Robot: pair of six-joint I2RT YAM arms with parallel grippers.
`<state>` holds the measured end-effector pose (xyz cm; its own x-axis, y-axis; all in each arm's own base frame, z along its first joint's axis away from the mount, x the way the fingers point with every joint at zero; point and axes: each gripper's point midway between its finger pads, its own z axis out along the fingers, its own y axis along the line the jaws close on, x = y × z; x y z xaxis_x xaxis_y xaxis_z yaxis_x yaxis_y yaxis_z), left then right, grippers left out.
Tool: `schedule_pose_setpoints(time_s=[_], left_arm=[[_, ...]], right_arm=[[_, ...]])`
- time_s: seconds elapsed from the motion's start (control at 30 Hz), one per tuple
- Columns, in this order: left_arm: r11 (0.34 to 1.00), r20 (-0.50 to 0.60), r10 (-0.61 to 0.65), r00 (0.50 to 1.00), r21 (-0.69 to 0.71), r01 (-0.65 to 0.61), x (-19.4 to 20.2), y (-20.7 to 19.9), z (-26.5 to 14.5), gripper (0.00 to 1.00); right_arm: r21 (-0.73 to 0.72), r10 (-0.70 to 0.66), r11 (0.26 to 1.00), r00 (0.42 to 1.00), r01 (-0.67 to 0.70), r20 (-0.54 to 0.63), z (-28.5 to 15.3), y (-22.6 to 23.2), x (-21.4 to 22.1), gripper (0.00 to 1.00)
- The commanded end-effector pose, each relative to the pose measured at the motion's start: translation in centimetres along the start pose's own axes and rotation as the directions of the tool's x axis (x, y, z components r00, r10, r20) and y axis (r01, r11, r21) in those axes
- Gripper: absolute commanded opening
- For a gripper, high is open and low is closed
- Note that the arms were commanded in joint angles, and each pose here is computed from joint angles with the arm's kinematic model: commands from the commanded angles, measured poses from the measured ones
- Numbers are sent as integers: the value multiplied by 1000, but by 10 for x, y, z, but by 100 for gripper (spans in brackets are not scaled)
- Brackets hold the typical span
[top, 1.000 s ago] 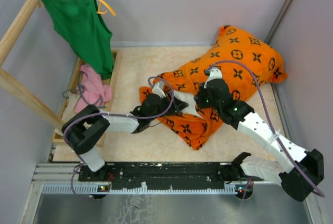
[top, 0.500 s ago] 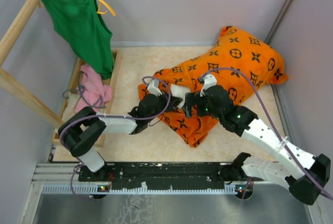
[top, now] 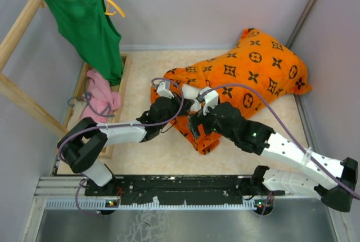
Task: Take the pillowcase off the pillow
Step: Remove the pillow from the pillowcase.
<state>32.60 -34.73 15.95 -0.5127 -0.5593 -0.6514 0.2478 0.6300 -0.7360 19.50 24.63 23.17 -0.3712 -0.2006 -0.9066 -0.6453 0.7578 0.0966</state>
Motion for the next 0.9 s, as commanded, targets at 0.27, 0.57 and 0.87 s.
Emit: schedule_pose_setpoints(time_s=[0.27,0.57,0.87], left_arm=[[992,164,-68,984,118,48,-53,-38,-14,0],[990,227,-65,972,138,34,-77,-50,-31,0],[993,332,-16,943,118,-24,-112,-63,-36,0]], right_arm=[[-85,-39,995,998,44,57,35,0,-8,61],[58,12,998,999,-14,31,58,-27,-2,56],[-10,-14,1000,986,13,-167,55,10,80,33]])
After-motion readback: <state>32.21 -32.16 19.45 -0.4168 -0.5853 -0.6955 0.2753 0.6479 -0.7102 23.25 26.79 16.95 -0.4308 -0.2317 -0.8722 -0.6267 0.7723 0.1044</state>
